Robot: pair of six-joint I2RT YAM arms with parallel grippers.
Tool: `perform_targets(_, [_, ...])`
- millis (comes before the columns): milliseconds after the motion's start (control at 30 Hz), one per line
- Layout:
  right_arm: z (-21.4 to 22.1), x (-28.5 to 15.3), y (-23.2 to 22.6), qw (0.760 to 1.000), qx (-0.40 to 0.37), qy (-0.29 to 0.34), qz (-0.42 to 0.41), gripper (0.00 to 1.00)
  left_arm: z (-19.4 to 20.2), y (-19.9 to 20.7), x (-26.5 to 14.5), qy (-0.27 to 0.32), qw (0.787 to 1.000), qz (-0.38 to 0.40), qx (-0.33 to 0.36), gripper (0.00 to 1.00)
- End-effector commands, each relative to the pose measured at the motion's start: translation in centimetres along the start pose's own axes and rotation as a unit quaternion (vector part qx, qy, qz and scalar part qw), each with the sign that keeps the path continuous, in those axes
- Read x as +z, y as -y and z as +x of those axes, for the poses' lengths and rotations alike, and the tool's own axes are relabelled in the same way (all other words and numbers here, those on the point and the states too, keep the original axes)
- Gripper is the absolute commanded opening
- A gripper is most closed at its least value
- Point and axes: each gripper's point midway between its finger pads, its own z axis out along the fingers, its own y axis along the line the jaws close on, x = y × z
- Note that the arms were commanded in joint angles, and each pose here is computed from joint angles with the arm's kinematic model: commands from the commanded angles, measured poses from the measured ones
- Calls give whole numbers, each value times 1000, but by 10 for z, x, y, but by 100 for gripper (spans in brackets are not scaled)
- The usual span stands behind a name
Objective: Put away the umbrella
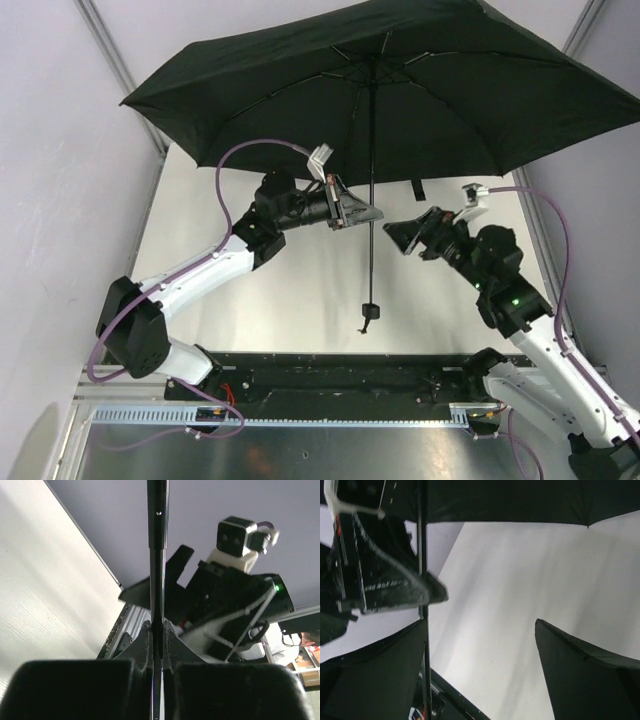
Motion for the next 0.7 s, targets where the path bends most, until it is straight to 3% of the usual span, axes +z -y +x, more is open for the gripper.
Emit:
perform_targets(0, [-44, -4, -21, 993, 95, 28, -61, 92, -18, 50, -9, 23, 995, 71, 73, 0])
perform_targets(200, [-103, 32, -44, 958, 230, 60, -159, 89, 0, 48, -13, 4, 994, 83, 65, 0])
perform_targets(500, [-152, 103, -55, 930, 267, 112, -227, 92, 22, 48, -22, -11, 994, 98, 49, 0])
perform_targets(667, [-175, 126, -59, 914, 285, 136, -255, 88, 30, 50, -27, -13, 993, 109, 45, 0])
